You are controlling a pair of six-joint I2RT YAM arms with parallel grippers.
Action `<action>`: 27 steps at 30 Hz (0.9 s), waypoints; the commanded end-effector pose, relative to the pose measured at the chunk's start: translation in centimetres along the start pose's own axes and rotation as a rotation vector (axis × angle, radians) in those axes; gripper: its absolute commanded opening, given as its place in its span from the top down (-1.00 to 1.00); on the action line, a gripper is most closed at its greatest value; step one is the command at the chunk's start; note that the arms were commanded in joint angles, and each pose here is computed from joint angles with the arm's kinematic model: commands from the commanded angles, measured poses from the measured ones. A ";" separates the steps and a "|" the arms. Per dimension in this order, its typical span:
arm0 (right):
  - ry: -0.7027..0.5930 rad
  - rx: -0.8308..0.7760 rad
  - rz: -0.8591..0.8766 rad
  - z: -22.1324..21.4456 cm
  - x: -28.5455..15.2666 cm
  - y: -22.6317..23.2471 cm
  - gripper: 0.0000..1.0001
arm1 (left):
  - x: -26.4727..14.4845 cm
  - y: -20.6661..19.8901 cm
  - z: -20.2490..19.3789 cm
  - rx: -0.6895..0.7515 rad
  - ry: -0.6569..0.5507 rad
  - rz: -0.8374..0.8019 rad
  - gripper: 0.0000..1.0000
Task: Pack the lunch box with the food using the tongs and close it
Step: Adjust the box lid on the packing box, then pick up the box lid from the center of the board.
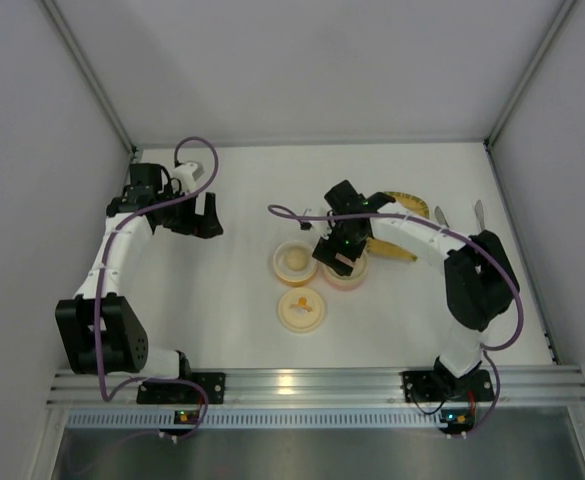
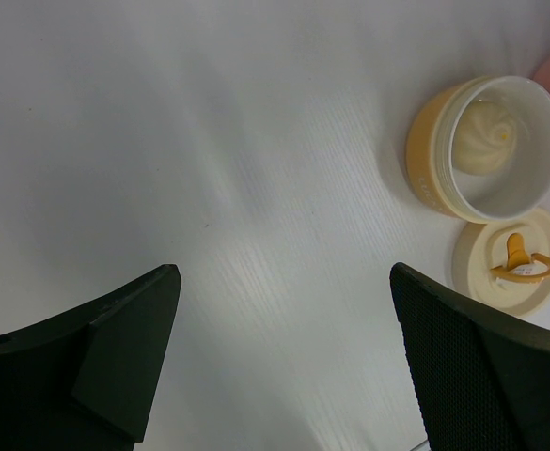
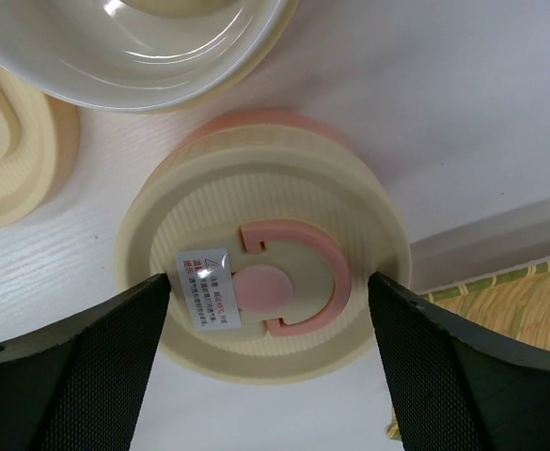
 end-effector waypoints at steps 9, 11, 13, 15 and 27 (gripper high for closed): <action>-0.220 0.062 0.019 4.4 -7.3 -1.2 -0.82 | -1.9 -1.1 1.0 0.092 -0.075 -0.022 -0.96; -0.291 0.080 0.022 5.2 -9.7 -1.5 -0.83 | -2.2 -1.6 0.7 0.114 -0.065 -0.042 -0.96; -0.351 0.124 0.017 5.4 -11.8 -2.4 -0.84 | -2.7 -2.3 0.4 0.160 -0.053 -0.046 -0.96; -0.395 0.161 0.059 5.1 -13.1 -2.7 -0.85 | -3.0 -3.8 0.2 0.242 -0.038 -0.045 -0.96; -0.449 0.483 0.006 -4.2 -16.1 -7.8 -0.84 | 0.6 -16.3 -5.9 0.862 0.253 -0.211 -0.80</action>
Point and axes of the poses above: each gripper's point midway between its finger pads, its own x axis out along the fingers, its own y axis along the line the jaws close on, z = x × y, the point moved 5 cm from there along -x, back along the fingers, and after that the axes turned 2 degrees about -x, right-handed, at the moved point
